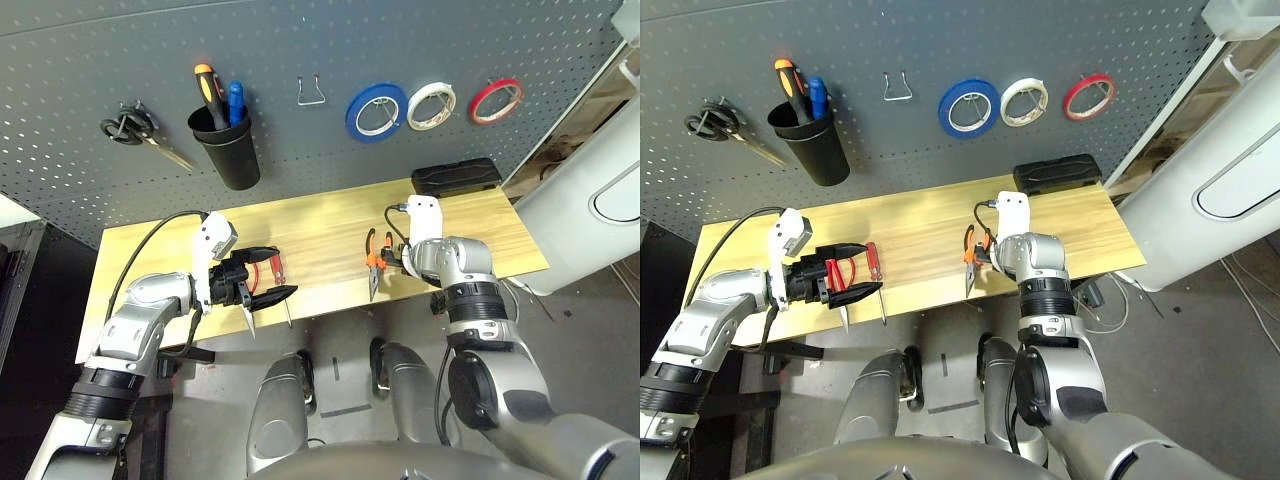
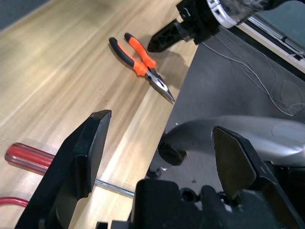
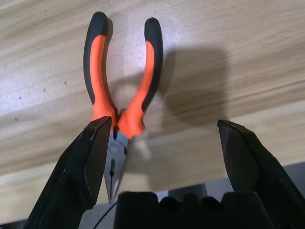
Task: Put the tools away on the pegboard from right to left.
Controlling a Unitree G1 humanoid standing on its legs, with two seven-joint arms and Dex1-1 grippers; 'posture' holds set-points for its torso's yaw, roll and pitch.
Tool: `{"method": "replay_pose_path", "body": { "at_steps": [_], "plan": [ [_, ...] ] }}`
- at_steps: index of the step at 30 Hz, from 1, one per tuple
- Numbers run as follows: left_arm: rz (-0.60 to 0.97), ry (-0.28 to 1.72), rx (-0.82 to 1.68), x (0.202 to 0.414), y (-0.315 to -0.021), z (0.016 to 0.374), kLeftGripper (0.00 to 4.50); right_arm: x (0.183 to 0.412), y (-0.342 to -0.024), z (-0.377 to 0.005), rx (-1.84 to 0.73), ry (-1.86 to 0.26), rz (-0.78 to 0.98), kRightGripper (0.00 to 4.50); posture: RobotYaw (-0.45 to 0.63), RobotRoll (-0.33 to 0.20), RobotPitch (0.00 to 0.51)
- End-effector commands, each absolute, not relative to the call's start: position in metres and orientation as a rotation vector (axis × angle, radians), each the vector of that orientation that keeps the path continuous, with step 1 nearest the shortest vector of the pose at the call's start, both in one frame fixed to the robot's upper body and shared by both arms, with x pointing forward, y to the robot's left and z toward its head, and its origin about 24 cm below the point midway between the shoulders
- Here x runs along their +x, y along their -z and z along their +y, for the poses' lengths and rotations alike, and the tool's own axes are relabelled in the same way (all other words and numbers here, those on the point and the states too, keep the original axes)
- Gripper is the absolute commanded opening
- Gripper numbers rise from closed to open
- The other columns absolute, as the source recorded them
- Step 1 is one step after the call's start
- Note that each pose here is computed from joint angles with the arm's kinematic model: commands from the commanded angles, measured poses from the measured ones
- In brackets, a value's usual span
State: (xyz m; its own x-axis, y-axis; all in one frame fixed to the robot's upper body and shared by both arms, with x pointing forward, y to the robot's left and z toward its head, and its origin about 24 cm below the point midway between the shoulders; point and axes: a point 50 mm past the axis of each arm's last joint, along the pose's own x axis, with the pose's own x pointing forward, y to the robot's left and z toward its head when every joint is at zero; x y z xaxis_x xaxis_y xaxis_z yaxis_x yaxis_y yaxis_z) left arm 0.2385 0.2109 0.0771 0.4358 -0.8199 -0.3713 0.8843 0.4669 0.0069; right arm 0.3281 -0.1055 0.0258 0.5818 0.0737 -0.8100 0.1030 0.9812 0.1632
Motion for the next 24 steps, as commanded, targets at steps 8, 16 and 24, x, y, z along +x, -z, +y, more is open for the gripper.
{"method": "replay_pose_path", "body": {
  "at_steps": [8, 16, 24],
  "plan": [
    [0.372, 1.046, 0.193, 0.221, -0.082, 0.212, 4.5, 0.328, -0.008, -0.084, 0.218, -0.019, 1.008, 4.44, 0.0, 0.0, 0.289],
    [0.364, 1.025, 0.182, 0.218, -0.084, 0.21, 4.5, 0.329, 0.002, -0.078, 0.206, -0.027, 1.027, 3.85, 0.02, 0.0, 0.269],
    [0.352, 1.025, 0.177, 0.222, -0.084, 0.206, 4.5, 0.332, 0.001, -0.081, 0.221, -0.005, 1.011, 1.06, 0.0, 0.0, 0.254]
  ]
}}
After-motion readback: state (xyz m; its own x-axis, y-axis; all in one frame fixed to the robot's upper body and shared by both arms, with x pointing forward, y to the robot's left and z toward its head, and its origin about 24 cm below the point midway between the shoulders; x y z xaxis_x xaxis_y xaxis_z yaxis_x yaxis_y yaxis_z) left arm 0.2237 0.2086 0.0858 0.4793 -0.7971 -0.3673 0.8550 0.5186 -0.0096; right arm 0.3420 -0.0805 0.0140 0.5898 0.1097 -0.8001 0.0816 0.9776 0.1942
